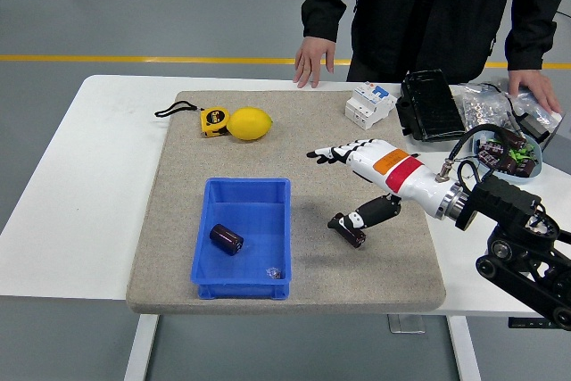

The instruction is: Pick up the battery,place it into the box

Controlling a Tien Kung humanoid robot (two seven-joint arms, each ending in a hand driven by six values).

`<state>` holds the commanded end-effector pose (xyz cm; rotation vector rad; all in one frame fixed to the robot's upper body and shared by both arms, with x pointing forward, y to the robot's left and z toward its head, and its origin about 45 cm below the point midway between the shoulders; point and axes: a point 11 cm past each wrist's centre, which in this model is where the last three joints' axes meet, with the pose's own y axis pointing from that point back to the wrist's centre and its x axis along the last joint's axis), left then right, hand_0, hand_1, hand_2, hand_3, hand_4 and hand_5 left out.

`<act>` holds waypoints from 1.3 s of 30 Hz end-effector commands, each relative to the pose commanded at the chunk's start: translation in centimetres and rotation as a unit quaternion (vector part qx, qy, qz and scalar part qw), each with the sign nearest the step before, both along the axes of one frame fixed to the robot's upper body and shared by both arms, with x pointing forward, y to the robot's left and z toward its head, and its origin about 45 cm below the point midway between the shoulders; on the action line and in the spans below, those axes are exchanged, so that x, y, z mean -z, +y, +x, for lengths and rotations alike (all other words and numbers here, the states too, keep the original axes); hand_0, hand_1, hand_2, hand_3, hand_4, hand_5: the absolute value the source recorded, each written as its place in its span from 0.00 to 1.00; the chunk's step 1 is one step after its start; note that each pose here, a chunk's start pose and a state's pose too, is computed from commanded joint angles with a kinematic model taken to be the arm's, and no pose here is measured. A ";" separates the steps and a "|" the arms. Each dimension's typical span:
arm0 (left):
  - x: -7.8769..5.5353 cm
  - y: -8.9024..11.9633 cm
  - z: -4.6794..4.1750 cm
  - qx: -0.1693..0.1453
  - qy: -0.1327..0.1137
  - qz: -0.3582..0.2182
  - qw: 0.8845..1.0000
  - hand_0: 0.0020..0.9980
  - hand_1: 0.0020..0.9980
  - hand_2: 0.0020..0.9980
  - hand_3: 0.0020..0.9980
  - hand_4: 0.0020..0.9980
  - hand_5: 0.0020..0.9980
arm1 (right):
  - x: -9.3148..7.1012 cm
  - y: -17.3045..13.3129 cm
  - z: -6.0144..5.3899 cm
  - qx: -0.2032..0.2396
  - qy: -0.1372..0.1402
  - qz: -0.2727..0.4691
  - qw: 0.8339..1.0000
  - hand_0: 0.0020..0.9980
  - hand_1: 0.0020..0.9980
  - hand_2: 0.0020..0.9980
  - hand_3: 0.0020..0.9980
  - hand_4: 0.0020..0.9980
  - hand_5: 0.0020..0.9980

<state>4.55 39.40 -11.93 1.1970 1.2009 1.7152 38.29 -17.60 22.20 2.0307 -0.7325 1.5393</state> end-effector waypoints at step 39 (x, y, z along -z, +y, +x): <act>0.0 -0.6 1.04 0.012 -0.004 -0.005 1.000 0.78 0.74 0.76 0.64 0.72 0.63 | 4.7 0.4 2.2 -0.075 -0.035 -0.204 0.976 0.68 0.71 0.77 0.84 1.00 0.26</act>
